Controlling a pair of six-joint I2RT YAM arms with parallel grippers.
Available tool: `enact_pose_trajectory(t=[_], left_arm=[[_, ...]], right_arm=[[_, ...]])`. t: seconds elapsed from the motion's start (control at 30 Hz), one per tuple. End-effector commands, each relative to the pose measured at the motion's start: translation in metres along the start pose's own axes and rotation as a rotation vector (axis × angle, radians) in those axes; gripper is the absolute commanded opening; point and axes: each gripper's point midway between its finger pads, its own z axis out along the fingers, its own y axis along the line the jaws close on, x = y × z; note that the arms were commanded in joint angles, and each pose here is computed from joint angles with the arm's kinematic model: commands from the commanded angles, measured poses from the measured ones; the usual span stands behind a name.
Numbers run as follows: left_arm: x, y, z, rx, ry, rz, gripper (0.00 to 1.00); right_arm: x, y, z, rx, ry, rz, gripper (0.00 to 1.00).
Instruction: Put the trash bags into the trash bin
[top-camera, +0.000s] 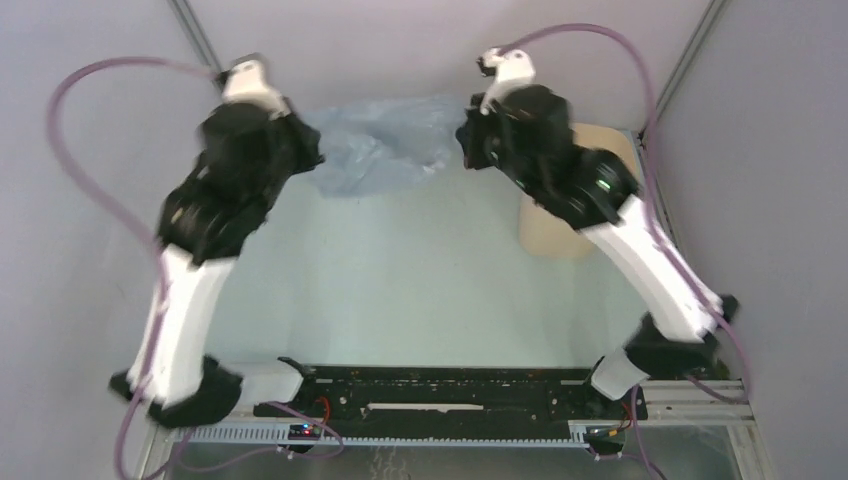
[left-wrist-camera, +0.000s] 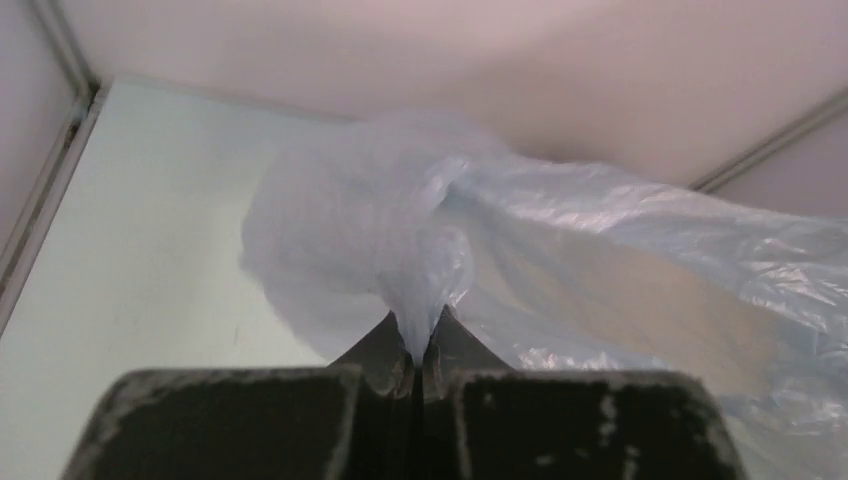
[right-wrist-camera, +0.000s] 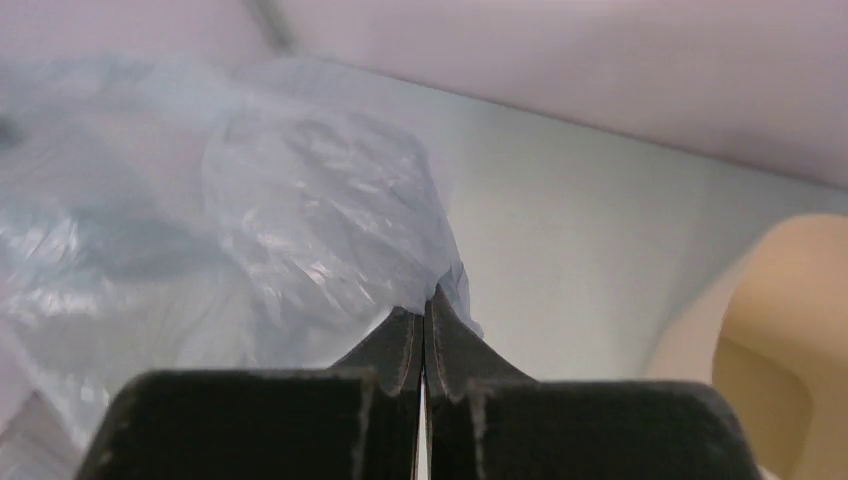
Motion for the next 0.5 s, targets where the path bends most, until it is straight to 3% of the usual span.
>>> enact_pose_trajectory(t=[0.0, 0.03, 0.1, 0.17, 0.23, 0.33, 0.4, 0.47], left_arm=[[-0.007, 0.037, -0.063, -0.044, -0.169, -0.042, 0.00], [0.037, 0.048, -0.036, -0.086, -0.062, -0.036, 0.00], [0.163, 0.077, 0.024, -0.160, 0.269, -0.029, 0.00], [0.300, 0.105, 0.033, -0.227, 0.642, -0.030, 0.00], [0.354, 0.109, 0.026, -0.207, 0.735, -0.021, 0.00], [0.350, 0.088, 0.025, -0.103, 0.664, -0.081, 0.00], [0.305, 0.076, 0.029, -0.080, 0.581, -0.085, 0.00], [0.231, 0.056, 0.030, -0.046, 0.464, -0.056, 0.00]], right_arm=[[0.023, 0.027, -0.057, -0.149, -0.012, -0.155, 0.00], [0.048, 0.026, -0.048, -0.165, 0.016, -0.137, 0.00], [0.136, 0.009, -0.014, -0.148, 0.184, -0.106, 0.00], [0.231, -0.011, 0.002, -0.111, 0.438, -0.028, 0.00], [0.322, -0.020, -0.005, -0.092, 0.680, 0.038, 0.00], [0.364, -0.013, -0.019, -0.109, 0.752, 0.044, 0.00], [0.338, -0.003, -0.014, -0.144, 0.684, 0.042, 0.00], [0.283, -0.003, -0.006, -0.149, 0.589, 0.037, 0.00]])
